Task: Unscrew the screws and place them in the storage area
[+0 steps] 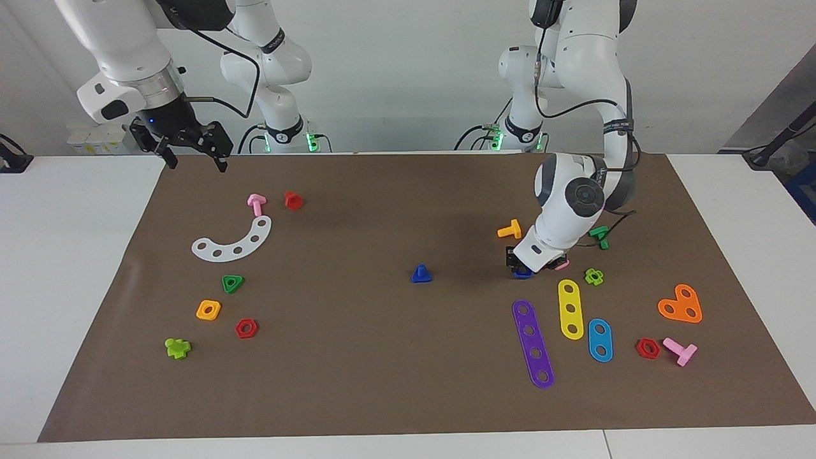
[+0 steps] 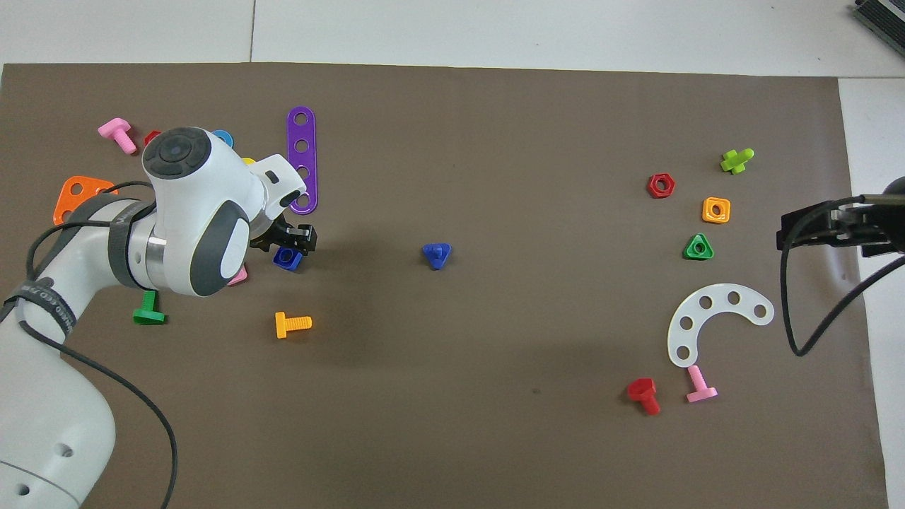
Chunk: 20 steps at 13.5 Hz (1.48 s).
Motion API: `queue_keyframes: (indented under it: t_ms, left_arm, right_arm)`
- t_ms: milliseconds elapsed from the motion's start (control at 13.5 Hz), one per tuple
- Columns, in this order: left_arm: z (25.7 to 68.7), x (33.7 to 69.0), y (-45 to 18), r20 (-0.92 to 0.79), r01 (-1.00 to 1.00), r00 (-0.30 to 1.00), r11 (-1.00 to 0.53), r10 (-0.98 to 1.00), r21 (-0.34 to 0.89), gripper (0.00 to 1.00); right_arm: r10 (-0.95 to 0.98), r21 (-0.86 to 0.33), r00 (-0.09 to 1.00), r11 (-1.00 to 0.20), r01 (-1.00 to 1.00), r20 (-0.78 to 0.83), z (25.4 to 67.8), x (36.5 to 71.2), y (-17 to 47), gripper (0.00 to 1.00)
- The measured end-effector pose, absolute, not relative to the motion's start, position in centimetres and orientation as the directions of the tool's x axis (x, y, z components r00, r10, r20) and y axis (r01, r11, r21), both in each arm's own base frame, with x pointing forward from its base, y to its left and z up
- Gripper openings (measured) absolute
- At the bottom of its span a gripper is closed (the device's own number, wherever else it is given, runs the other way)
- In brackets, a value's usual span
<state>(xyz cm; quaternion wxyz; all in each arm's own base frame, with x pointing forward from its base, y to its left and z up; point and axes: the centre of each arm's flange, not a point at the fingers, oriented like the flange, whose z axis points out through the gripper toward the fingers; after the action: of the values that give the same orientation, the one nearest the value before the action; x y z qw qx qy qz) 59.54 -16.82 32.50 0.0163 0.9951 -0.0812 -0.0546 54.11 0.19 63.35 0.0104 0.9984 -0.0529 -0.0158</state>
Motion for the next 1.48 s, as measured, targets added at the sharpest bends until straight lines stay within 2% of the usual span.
queue_keyframes:
  t_ms: [148,370,593,889,1111,1333,1481]
  left_arm:
    - [33.4,59.9,-16.6,-0.083,-0.155,0.984,-0.987,-0.158,0.042,0.99]
    - [36.6,61.0,-14.7,-0.024,-0.124,0.992,-0.991,-0.126,0.045,1.0]
    - [41.2,62.2,-8.7,0.013,-0.057,0.998,-0.998,-0.056,0.042,1.0]
    - [47.8,62.1,-0.8,-0.036,-0.074,0.997,-0.997,-0.074,0.002,1.0]
    - [52.0,61.1,1.6,-0.045,-0.092,0.995,-0.996,-0.091,-0.021,1.0]
    - [55.8,59.0,1.5,-0.041,-0.093,0.995,-0.995,-0.092,-0.025,1.0]
    - [57.8,57.7,1.4,-0.033,-0.093,0.995,-0.995,-0.092,-0.027,1.0]
  right_arm:
    - [-0.106,0.023,0.994,-0.994,-0.105,-0.032,63.3,54.1,0.2,1.0]
    - [-0.078,-0.01,0.997,-0.997,-0.078,-0.014,62.7,54.5,1.9,1.0]
    - [-0.026,-0.03,0.999,-0.999,-0.025,0.039,58.7,55.2,9.7,1.0]
    - [-0.076,-0.05,0.994,-0.996,-0.072,0.076,49.9,56.3,25.2,1.0]
    - [-0.086,-0.061,0.992,-0.995,-0.081,0.092,42.3,56.2,36.2,1.0]
    - [-0.06,-0.074,0.991,-0.996,-0.051,0.123,35.7,56.8,41.6,1.0]
    - [-0.043,-0.065,0.989,-0.997,-0.034,0.143,32.9,57.7,42.1,0.99]
